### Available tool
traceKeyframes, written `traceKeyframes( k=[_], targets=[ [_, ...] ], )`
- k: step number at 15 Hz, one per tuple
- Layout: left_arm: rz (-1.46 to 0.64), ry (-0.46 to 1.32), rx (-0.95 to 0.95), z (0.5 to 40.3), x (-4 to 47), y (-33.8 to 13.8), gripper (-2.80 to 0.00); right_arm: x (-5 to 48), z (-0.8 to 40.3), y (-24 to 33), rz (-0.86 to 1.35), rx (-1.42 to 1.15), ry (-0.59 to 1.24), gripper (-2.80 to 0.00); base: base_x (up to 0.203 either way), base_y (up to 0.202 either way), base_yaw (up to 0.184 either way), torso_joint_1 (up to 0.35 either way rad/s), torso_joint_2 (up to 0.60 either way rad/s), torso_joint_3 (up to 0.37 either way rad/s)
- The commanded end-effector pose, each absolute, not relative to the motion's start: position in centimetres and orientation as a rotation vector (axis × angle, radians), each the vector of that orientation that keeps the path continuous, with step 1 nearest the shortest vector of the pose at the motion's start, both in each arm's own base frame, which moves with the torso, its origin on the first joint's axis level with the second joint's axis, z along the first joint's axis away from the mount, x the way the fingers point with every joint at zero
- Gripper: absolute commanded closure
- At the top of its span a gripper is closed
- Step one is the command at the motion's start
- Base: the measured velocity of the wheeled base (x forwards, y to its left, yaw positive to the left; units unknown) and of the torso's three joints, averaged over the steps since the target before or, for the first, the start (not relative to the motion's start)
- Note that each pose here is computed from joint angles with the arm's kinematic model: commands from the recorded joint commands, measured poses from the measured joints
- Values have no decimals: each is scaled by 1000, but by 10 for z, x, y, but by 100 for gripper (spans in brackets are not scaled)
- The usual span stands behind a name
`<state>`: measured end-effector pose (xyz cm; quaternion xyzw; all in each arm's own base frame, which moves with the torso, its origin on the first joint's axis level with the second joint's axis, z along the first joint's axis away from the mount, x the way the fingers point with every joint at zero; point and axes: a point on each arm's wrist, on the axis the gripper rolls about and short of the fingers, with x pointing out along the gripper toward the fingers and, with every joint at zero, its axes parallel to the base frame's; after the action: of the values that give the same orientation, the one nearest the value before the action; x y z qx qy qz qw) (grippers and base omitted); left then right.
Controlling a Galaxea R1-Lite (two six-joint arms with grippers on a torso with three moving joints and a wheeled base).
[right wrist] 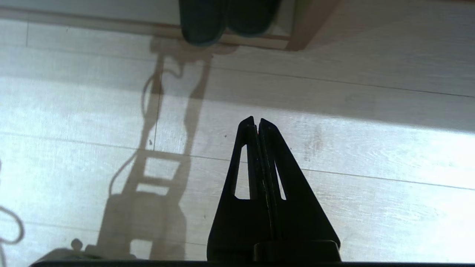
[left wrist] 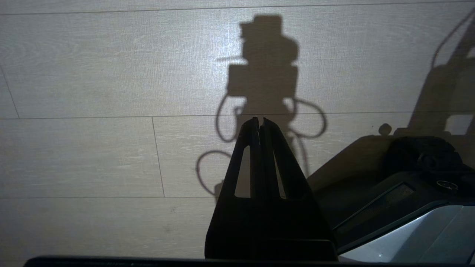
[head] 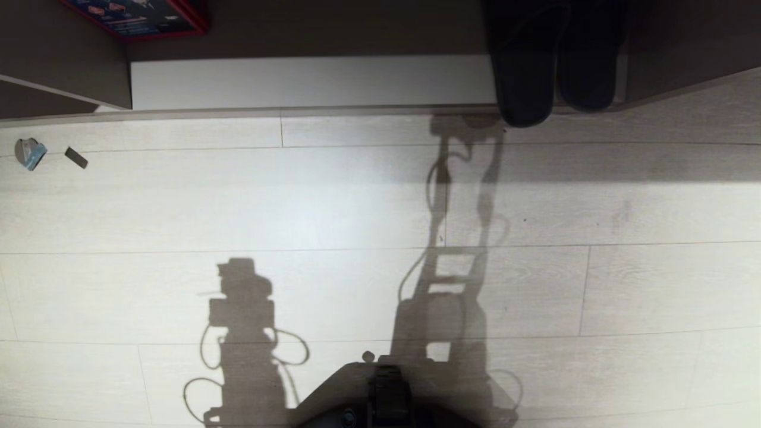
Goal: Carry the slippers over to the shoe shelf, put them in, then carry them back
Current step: Pick up the slippers in the shoe cabinet
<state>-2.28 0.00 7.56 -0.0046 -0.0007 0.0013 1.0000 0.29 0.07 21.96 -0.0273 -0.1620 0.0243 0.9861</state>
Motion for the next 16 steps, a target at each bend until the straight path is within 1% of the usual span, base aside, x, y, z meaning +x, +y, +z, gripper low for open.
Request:
traceKeyframes(
  k=[1, 6, 8, 9, 12, 15, 16],
  targets=[
    [3, -2, -9, 76, -23, 0, 0, -18, 208, 0, 26, -49, -402, 0, 0, 0, 0, 0, 0, 0],
    [3, -2, -9, 76, -23, 0, 0, -30, 156, 1, 51, -47, -368, 0, 0, 0, 0, 0, 0, 0],
    [3, -2, -9, 76, -23, 0, 0, -36, 130, 1, 57, -43, -286, 0, 0, 0, 0, 0, 0, 0],
    [3, -2, -9, 76, -23, 0, 0, -34, 114, 1, 60, -39, -213, 0, 0, 0, 0, 0, 0, 0],
    [3, -2, -9, 76, -23, 0, 0, -24, 88, 1, 59, -35, -122, 0, 0, 0, 0, 0, 0, 0],
    [3, -2, -9, 76, -23, 0, 0, -23, 83, 0, 17, -30, -77, 0, 0, 0, 0, 0, 0, 0],
    [3, -2, -9, 76, -23, 0, 0, -23, 77, 0, 10, -23, -10, 0, 0, 0, 0, 0, 0, 0]
  ],
)
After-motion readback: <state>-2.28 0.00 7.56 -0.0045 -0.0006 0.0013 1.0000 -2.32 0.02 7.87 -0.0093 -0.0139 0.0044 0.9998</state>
